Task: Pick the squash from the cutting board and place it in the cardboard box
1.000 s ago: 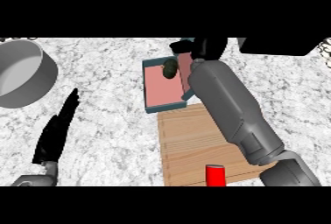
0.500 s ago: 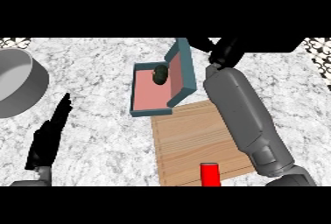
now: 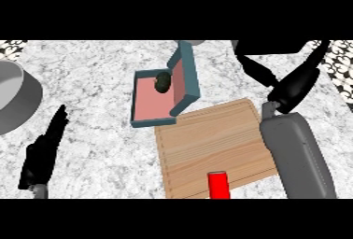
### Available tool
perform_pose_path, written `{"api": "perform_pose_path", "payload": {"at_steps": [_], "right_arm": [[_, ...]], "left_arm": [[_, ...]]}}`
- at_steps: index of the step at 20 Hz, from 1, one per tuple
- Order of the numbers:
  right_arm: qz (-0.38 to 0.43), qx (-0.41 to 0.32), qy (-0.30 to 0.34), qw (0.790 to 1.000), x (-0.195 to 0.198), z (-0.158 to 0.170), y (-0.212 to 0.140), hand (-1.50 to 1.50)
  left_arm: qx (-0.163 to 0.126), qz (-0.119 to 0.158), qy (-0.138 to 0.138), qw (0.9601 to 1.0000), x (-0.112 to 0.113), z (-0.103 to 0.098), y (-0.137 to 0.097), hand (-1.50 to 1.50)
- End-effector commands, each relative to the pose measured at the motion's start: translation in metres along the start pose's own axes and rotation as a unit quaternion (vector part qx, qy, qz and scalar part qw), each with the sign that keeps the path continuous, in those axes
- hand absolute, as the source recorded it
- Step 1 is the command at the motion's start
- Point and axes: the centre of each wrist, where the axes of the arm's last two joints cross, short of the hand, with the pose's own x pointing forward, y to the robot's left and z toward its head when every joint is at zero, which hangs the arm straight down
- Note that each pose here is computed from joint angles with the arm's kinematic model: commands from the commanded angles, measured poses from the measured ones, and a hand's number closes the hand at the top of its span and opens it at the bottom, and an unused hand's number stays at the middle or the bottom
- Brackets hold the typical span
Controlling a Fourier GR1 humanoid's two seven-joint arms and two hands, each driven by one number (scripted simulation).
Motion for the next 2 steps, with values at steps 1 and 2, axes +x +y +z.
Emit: {"api": "perform_pose_path", "payload": {"at_steps": [1, 2], "right_arm": [[0.002, 0.006, -0.006, 1.0, -0.008, 0.01, -0.063, -1.5], [0.008, 0.028, -0.011, 1.0, -0.01, 0.013, -0.079, -1.5]], "left_arm": [[0.002, -0.001, -0.004, 1.0, 0.003, -0.006, -0.005, 0.0], [0.002, 0.004, -0.005, 1.0, 0.012, -0.005, 0.007, 0.0]]}}
